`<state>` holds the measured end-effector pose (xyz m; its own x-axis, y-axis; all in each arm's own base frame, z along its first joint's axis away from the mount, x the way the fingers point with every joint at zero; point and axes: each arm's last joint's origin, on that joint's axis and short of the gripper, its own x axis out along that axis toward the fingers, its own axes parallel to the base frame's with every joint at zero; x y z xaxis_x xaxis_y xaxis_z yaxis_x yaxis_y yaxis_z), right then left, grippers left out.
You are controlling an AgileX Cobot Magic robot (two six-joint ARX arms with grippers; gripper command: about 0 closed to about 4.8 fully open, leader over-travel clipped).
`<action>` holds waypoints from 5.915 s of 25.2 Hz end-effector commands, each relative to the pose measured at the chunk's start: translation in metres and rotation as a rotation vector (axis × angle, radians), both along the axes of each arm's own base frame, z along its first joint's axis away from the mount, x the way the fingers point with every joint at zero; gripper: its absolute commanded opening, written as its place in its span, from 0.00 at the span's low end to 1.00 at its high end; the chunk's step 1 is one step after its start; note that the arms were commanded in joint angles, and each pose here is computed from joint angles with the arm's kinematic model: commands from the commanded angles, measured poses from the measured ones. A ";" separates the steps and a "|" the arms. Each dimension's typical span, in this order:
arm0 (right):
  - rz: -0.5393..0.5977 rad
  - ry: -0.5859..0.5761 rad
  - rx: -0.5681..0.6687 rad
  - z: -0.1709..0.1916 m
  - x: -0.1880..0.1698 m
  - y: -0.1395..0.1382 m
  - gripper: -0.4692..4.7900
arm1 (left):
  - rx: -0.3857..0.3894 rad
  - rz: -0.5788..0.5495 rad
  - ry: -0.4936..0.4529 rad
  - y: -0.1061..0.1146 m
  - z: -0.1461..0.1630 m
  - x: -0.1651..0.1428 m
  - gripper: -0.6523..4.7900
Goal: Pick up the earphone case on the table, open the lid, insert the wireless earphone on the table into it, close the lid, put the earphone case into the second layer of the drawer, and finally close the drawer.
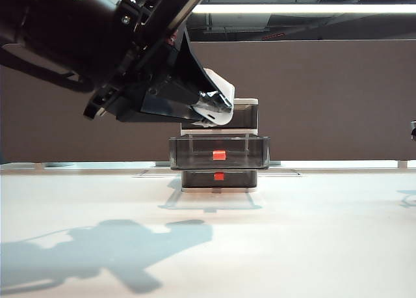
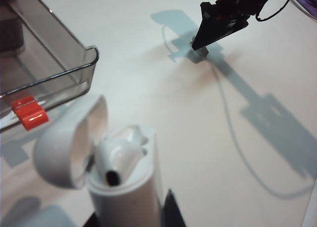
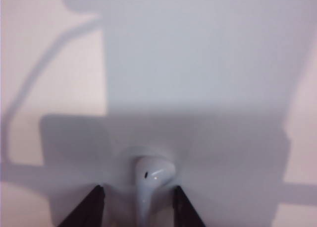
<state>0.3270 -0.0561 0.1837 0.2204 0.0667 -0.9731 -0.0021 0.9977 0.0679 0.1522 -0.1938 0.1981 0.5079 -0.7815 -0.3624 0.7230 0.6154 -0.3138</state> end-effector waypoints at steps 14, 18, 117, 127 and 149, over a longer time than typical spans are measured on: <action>0.000 -0.018 -0.001 0.002 0.001 0.000 0.10 | -0.021 -0.006 -0.021 -0.001 0.004 0.000 0.11; 0.000 -0.025 -0.002 0.004 0.001 0.001 0.10 | -0.021 -0.006 -0.021 -0.001 0.004 0.000 0.11; 0.334 -0.836 0.586 0.074 -0.171 0.219 0.09 | 0.096 -0.103 -0.282 -0.007 0.002 0.005 0.11; 0.333 -0.835 0.584 0.068 -0.169 0.221 0.09 | 0.096 -0.103 -0.283 -0.007 0.002 0.005 0.11; 0.330 -0.812 0.566 0.068 -0.171 0.217 0.09 | 0.058 -0.090 -0.283 -0.008 0.005 0.006 0.11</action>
<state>0.1557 0.1601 0.2499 0.6808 0.6391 -0.3578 -0.5176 0.7655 0.3824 0.1571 -0.1998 0.1969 0.5189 -0.7958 -0.3120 0.8247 0.5621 -0.0622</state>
